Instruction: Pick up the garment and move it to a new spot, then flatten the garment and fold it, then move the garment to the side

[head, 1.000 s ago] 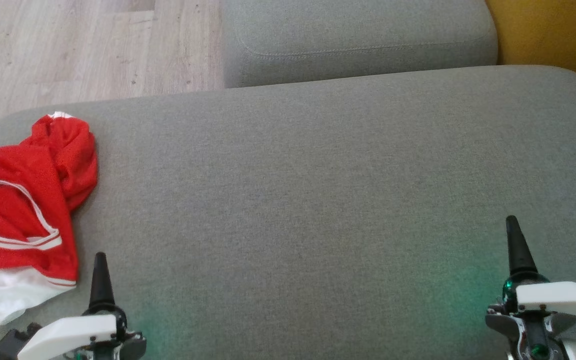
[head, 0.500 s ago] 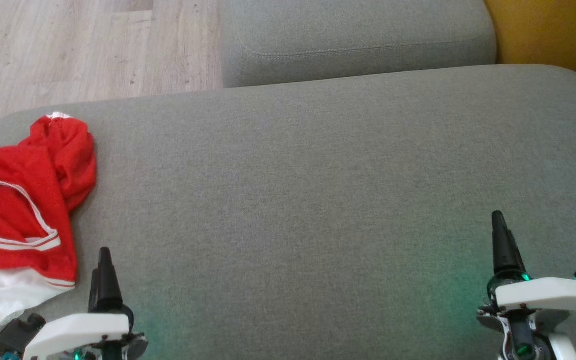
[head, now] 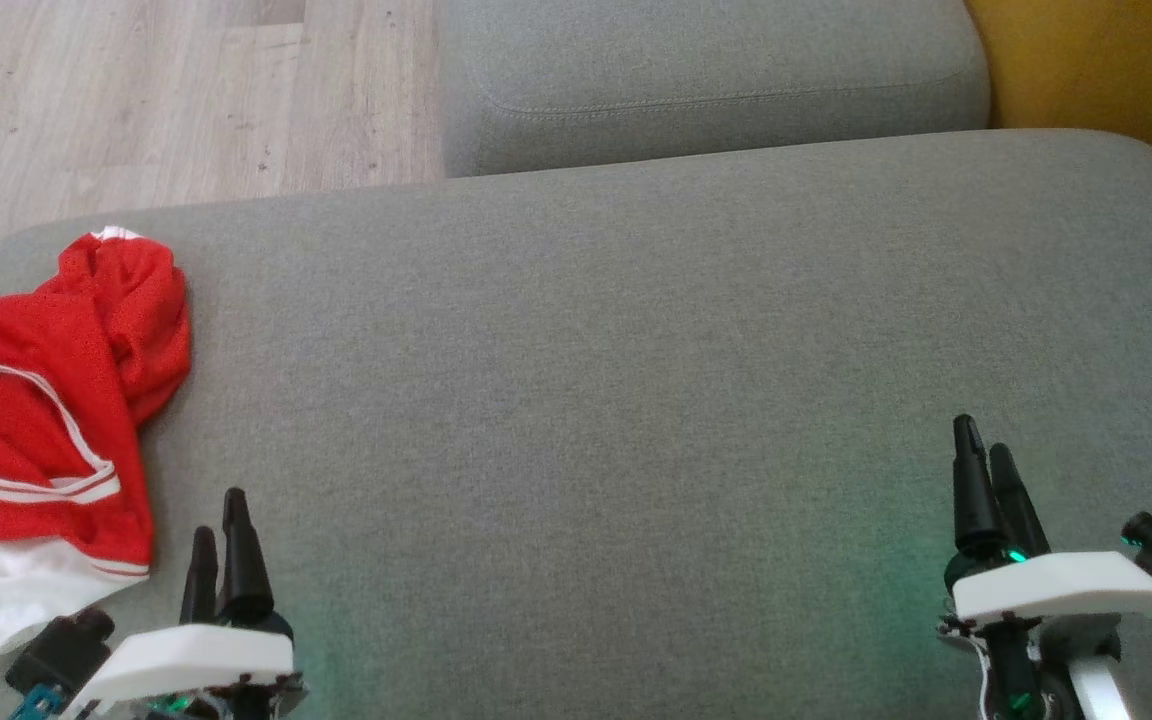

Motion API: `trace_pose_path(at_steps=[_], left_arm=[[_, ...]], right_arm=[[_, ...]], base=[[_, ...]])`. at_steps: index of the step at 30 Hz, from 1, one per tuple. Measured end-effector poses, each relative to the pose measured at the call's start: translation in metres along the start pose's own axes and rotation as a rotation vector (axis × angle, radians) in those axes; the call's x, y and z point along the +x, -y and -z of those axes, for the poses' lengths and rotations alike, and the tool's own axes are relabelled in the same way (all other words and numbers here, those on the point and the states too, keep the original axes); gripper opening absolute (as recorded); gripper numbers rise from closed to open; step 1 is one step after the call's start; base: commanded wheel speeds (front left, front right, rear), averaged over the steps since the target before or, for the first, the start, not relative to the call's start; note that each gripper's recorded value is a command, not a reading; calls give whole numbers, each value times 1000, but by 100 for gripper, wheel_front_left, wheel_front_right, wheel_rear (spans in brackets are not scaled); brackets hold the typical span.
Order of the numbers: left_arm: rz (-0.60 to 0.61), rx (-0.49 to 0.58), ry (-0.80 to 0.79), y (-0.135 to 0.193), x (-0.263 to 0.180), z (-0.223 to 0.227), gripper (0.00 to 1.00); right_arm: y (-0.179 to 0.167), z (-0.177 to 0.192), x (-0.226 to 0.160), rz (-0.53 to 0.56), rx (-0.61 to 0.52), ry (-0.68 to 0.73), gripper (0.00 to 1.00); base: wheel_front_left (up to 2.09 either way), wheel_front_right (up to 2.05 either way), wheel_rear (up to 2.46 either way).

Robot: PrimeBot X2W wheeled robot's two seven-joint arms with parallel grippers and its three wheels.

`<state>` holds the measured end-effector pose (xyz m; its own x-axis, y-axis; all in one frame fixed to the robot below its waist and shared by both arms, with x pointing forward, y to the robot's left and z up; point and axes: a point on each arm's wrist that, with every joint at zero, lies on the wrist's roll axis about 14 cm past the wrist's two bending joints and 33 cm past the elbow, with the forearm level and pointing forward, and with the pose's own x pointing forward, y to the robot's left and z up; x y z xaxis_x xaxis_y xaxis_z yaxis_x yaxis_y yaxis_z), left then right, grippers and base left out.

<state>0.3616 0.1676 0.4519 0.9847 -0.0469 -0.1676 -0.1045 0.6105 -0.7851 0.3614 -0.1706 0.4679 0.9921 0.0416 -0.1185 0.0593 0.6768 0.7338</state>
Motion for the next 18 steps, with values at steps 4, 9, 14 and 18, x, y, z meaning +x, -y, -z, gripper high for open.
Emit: trace_pose_path(at_steps=[4, 9, 14, 18], left_arm=[[3, 59, 0, 0, -1, 2, 100], [4, 127, -11, -1, -4, 6, 100], [11, 180, -5, 0, -4, 6, 100], [17, 232, -3, 1, -4, 6, 100]], right_arm=[[-3, 0, 0, -12, -52, 4, 100], [-6, 2, 0, -23, -117, 5, 100], [-10, 2, 0, -37, -169, 7, 100], [-13, 4, -1, -50, -220, 5, 100]], base=[[0, 0, 0], [0, 0, 0], [0, 0, 0], [0, 0, 0]])
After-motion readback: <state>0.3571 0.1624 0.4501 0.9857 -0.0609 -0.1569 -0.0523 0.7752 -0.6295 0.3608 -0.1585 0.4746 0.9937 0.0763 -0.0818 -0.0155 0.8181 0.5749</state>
